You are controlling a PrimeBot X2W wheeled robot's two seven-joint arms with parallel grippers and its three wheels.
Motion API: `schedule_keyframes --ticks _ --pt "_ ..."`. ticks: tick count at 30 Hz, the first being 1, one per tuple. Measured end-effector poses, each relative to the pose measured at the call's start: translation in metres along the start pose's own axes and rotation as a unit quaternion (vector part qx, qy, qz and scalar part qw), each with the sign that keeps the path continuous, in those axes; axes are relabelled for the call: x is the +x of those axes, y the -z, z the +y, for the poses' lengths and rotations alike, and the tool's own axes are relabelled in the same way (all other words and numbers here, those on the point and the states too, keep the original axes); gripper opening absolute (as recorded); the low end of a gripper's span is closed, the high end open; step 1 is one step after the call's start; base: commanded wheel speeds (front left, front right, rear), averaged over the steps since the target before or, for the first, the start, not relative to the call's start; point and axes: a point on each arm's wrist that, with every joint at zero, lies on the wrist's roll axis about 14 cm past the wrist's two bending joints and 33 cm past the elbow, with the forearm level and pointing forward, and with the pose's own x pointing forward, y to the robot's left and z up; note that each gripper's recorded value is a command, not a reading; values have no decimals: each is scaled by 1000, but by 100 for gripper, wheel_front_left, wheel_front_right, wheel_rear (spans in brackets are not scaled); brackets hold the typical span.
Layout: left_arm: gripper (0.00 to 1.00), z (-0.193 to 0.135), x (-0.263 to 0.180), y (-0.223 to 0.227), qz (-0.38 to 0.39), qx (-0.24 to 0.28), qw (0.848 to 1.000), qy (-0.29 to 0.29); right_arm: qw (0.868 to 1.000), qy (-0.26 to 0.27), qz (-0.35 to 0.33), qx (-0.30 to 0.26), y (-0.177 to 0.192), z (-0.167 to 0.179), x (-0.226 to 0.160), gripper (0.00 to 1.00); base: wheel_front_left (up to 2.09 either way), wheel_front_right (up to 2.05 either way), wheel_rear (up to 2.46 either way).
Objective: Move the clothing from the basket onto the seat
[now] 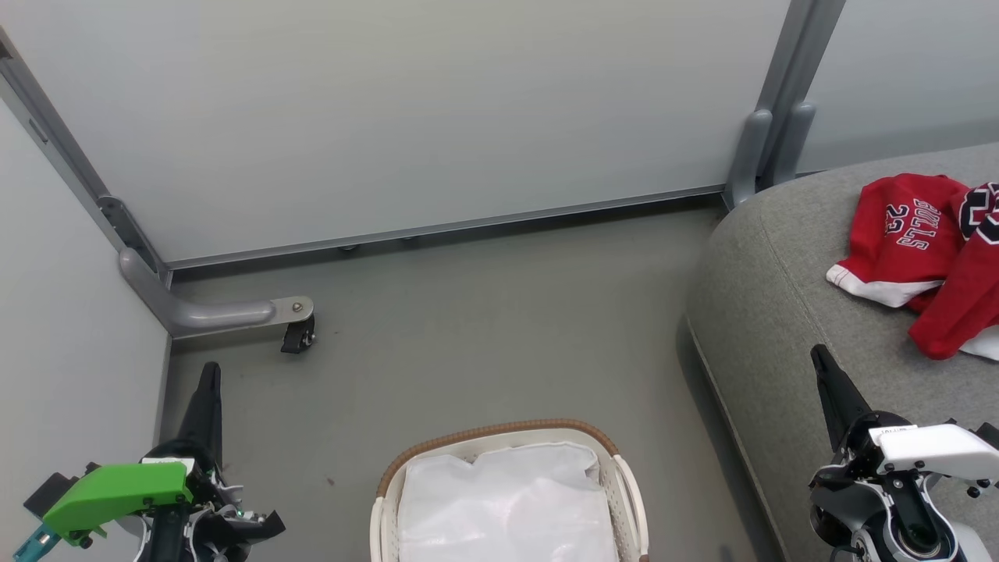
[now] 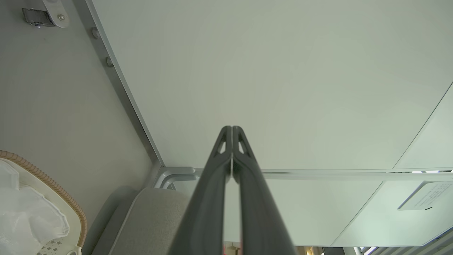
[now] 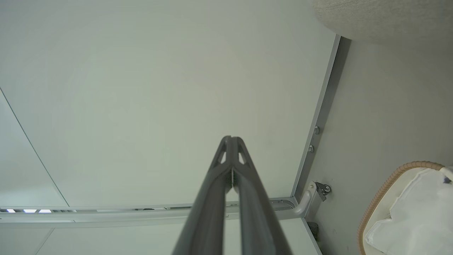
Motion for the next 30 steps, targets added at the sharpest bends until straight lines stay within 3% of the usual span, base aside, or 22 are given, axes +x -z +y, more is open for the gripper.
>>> schedule_keyframes --ticks 30 --pt "0 0 0 0 0 0 1000 0 1000 0 0 0 0 0 0 0 0 0 0"
